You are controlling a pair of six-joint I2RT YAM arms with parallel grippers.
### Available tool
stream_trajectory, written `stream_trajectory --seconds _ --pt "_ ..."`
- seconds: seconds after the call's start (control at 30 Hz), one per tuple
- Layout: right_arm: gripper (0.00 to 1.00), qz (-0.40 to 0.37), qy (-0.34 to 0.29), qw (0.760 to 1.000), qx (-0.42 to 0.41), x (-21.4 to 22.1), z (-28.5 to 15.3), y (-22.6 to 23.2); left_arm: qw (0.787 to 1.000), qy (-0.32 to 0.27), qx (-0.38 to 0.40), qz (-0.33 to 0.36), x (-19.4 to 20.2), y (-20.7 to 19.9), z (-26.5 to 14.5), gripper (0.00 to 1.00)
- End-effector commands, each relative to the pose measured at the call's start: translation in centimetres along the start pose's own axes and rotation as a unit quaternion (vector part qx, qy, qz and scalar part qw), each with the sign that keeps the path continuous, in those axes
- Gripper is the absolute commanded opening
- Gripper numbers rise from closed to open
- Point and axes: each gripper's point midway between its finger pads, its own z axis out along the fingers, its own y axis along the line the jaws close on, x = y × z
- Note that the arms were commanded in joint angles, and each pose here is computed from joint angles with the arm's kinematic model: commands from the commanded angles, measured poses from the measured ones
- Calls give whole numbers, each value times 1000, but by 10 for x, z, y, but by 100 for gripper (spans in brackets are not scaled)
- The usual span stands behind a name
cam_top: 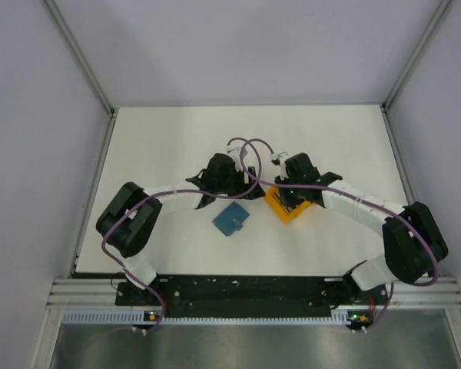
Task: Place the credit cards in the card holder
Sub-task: Pick up the credit card from the storage box.
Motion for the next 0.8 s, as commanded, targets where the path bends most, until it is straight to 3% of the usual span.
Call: stream_trajectory --seconds 0.0,0.03,0.3,0.47,0.67,0.73,0.77 --pt "7 -8 -70 997 12 -42 -19 3 999 -22 22 6 -17 -12 1 75" --pt "0 -9 -68 998 12 -41 -19 3 999 -22 22 7 -17 -12 1 75" --pt "0 -11 -64 998 -12 -39 -16 12 1000 -20 23 5 -16 -11 1 75" --pt "16 -12 -37 999 -16 -28 -6 12 999 -19 25 5 -16 -12 1 75" --pt "16 -11 -21 1000 -12 -20 0 10 1000 -19 23 5 -16 -10 1 75" --pt "9 -11 -26 1000 -3 -23 -1 7 1000 -19 23 4 -16 -10 1 75" --pt "0 -10 -27 1000 0 -25 -2 6 999 -21 24 5 -17 -11 1 76"
